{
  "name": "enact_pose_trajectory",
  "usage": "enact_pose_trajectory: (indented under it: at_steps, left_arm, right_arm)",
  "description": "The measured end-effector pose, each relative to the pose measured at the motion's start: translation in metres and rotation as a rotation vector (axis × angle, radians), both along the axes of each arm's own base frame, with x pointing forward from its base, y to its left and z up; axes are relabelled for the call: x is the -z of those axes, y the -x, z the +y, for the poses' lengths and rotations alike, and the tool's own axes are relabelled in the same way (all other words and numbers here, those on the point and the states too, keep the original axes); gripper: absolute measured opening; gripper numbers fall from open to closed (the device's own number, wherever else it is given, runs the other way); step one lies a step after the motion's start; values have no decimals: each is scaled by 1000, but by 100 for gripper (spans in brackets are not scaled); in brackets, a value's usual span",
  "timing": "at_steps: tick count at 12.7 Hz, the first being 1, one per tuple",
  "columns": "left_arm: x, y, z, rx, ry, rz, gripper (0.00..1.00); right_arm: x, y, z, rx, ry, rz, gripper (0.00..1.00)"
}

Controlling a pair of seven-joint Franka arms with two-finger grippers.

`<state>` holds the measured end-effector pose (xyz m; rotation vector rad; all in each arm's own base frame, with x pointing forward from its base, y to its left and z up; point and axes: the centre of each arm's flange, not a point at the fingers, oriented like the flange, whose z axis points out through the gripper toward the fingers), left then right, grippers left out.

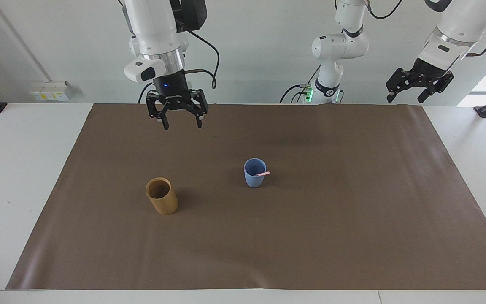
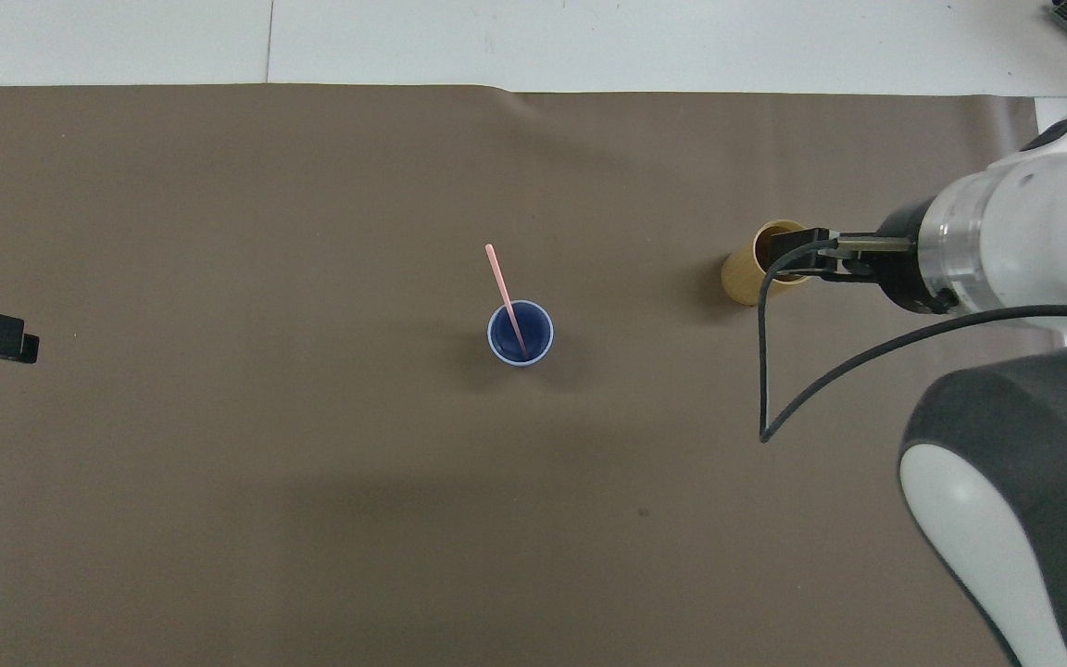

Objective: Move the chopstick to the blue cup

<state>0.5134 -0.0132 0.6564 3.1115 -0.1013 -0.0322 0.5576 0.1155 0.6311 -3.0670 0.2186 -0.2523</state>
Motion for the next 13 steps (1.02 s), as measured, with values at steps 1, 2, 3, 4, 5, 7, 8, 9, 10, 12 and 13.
enact_pose_trajectory:
  at_steps: [1, 2, 3, 4, 5, 7, 8, 9, 10, 12, 13]
  left_arm:
    - [0, 0, 0, 0, 0, 0, 100]
    - [0, 0, 0, 0, 0, 0, 100]
    - [0, 0, 0, 0, 0, 0, 100]
    - [0, 0, 0, 0, 0, 0, 100]
    - [0, 0, 0, 0, 0, 0, 100]
    - [0, 0, 0, 0, 0, 0, 100]
    - [0, 0, 0, 0, 0, 0, 100]
    - [0, 0, 0, 0, 0, 0, 100]
    - [0, 0, 0, 0, 0, 0, 100]
    - [0, 0, 0, 0, 0, 0, 100]
    - [0, 0, 0, 0, 0, 0, 100]
  right_arm:
    - [-4, 0, -17, 29, 7, 30, 100]
    - [-7, 1, -33, 56, 11, 58, 100]
    - [-8, 2, -44, 74, 18, 84, 100]
    - [-7, 3, -51, 83, 38, 100, 100]
    - [-6, 4, -53, 84, 64, 112, 100]
    - [-7, 5, -55, 78, 84, 125, 100]
    - [-7, 5, -63, 83, 85, 133, 100]
    - [-7, 5, -70, 86, 86, 139, 100]
    - [-7, 5, -74, 84, 87, 143, 100]
    - [-7, 5, -72, 80, 81, 144, 100]
    - [-7, 5, -72, 73, 72, 144, 100]
